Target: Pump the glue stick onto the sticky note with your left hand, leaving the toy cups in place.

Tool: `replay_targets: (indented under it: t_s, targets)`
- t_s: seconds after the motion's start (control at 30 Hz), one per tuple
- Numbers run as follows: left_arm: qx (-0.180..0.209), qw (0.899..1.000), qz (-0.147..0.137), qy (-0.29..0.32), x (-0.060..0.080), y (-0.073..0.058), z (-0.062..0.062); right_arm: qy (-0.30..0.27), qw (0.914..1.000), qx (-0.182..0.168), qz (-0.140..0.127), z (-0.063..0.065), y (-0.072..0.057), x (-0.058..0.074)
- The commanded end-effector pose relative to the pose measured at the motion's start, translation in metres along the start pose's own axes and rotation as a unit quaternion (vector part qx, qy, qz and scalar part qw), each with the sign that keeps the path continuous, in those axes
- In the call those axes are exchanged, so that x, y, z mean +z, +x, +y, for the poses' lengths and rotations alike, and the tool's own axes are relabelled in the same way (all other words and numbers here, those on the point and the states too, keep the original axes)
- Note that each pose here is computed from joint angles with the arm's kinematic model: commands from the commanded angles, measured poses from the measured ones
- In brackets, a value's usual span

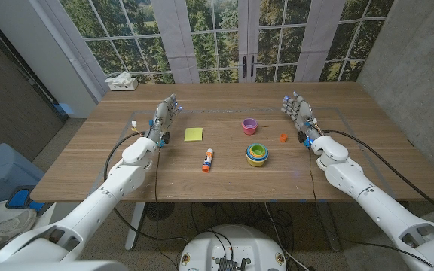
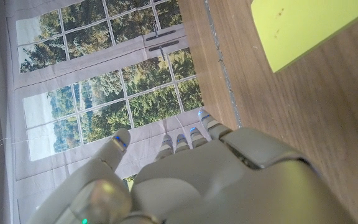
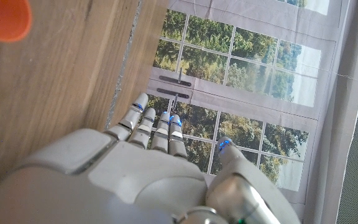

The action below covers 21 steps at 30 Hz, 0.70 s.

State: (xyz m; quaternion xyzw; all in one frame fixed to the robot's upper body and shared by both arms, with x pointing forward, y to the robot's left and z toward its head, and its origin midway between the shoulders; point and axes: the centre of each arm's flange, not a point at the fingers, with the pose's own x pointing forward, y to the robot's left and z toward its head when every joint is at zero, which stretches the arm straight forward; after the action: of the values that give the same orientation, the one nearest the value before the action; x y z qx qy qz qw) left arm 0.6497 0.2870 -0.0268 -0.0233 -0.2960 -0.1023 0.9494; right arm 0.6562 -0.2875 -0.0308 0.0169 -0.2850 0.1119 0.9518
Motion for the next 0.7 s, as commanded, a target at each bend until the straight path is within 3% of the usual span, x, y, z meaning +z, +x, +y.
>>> replay_targets:
  t_s: [0.03, 0.7]
  targets:
    - [0.003, 1.0, -0.01, -0.003, 0.0, 0.002, -0.005, 0.007, 1.0, 0.003, 0.001, -0.002, 0.004, -0.004]
    - [0.003, 1.0, -0.018, 0.019, 0.011, 0.007, -0.015, 0.008, 0.9997, -0.02, -0.01, -0.01, 0.005, -0.01]
